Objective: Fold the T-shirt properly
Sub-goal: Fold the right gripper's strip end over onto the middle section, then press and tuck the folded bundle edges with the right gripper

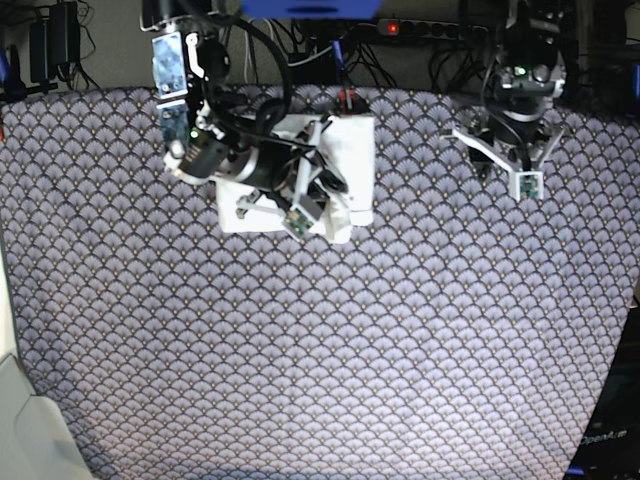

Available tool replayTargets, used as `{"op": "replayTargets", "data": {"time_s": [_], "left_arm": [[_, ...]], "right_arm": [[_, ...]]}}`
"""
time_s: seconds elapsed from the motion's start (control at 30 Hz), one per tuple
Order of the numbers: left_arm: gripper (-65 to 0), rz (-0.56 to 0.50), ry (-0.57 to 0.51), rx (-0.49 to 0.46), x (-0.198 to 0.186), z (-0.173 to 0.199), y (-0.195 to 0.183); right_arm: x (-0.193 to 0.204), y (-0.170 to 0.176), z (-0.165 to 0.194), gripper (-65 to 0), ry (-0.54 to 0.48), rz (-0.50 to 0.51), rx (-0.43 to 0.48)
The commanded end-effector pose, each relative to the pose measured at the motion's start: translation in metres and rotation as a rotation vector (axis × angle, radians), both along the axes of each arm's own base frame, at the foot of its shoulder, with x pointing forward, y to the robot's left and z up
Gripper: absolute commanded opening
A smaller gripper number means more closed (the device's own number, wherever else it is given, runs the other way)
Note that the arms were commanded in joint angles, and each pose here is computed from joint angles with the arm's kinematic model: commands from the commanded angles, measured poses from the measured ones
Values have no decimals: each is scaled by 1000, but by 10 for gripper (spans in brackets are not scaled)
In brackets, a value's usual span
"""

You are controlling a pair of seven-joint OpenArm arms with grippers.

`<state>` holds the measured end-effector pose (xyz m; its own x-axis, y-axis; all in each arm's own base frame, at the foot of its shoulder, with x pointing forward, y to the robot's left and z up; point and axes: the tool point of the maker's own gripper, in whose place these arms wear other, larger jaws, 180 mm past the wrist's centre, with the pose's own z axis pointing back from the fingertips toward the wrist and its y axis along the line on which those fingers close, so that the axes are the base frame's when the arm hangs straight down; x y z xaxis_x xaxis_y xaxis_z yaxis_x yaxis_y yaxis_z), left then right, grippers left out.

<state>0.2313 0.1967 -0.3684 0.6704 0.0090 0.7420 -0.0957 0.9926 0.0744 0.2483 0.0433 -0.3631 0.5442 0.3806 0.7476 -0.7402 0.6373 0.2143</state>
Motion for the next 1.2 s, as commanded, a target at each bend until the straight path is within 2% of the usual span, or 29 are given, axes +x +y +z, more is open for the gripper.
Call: {"op": "replayTargets", "data": {"time_s": [0.0, 0.07, 0.13, 0.33, 0.47, 0.53, 0.63, 0.77, 0.9, 1.07, 1.17], "left_arm": [[-402, -3, -39, 13, 5, 9, 2], [-402, -3, -39, 13, 5, 9, 2], [-402, -4, -39, 15, 5, 10, 2], [-402, -4, -39, 15, 5, 10, 2], [-402, -4, -37, 16, 4, 9, 3], [-402, -4, -33, 18, 3, 8, 3], [-402, -4, -24, 21, -1, 6, 3], [-402, -5, -12, 24, -5, 3, 3], [-402, 17, -6, 36, -9, 3, 13], [-402, 68, -12, 58, -11, 7, 34], [-402, 96, -20, 73, -11, 11, 45]], "right_arm": [[6, 13, 18, -650, -38, 0, 73], [6, 13, 18, -650, -38, 0, 74], [6, 14, 18, -619, -38, -1, 76], [4, 16, 18, -455, -35, 3, 78], [-11, 40, 22, -361, -44, 100, 81], [-17, 46, 22, -356, -55, 146, 74], [-17, 53, 35, -356, -108, 157, 120], [-10, 44, 57, -356, -202, 142, 156], [-6, 29, 65, -356, -263, 150, 131], [-8, 17, 56, -358, -260, 159, 102], [-9, 15, 48, -395, -240, 159, 92]]}}
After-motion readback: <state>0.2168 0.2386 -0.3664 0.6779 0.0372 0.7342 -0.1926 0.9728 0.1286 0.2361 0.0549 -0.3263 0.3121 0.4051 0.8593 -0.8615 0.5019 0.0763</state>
